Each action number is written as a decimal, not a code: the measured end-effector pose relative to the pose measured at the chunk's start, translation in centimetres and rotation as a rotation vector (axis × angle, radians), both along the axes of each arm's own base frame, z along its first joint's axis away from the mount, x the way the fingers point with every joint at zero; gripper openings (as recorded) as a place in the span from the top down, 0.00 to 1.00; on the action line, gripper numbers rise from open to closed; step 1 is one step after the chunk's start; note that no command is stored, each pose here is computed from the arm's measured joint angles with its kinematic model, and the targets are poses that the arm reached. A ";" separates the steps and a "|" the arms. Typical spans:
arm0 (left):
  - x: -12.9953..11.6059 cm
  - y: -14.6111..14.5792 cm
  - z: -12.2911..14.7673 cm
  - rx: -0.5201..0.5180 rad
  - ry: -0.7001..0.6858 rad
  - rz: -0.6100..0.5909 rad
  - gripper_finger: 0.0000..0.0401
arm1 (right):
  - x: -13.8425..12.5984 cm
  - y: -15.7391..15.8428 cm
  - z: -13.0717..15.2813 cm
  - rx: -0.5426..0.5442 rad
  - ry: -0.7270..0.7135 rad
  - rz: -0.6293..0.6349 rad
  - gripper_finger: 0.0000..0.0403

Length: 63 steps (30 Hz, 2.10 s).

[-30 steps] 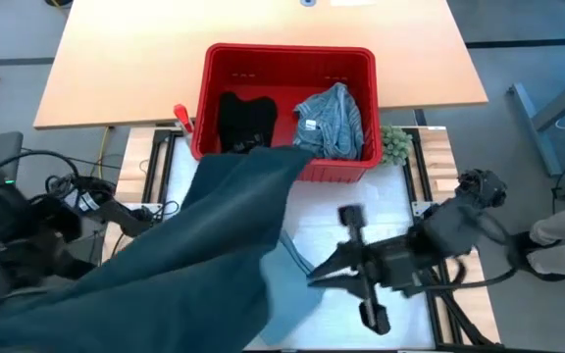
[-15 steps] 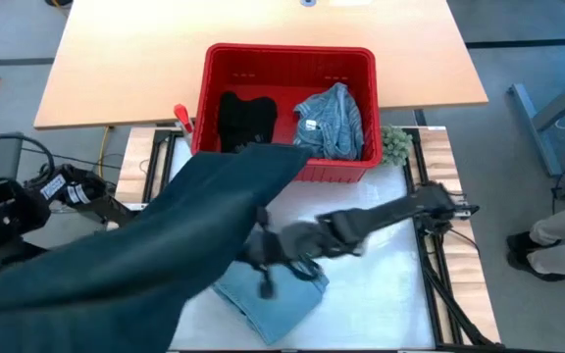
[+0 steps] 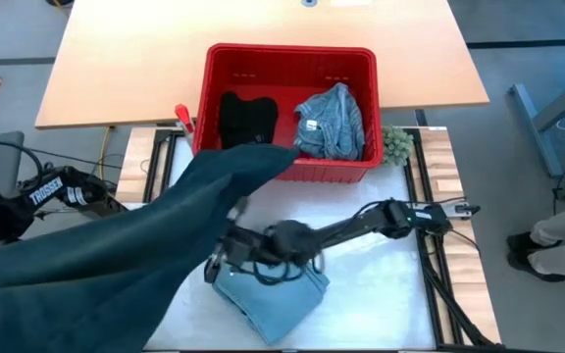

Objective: Fold Laundry from Bin
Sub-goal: Fold the dark blue pants

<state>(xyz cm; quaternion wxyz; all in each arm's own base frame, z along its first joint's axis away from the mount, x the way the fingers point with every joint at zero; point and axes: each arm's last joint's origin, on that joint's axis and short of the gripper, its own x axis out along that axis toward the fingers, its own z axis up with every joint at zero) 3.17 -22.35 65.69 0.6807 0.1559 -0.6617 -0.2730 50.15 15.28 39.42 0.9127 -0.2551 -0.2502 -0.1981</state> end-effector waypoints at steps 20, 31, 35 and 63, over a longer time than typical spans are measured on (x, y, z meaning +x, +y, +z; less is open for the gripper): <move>0.3 -0.2 -0.1 0.012 0.051 0.053 0.98 | -17.5 11.9 11.9 -0.202 0.009 -0.288 0.95; 2.7 1.4 0.5 -0.146 0.135 0.218 0.98 | -13.9 9.0 9.6 0.070 0.262 -0.414 0.95; 5.2 2.7 0.6 -0.251 0.203 0.470 0.98 | -14.6 5.8 12.1 0.066 0.281 -0.460 0.96; 7.1 17.8 2.5 -0.712 0.510 1.188 0.98 | -10.7 -6.1 3.4 0.565 1.018 0.377 0.96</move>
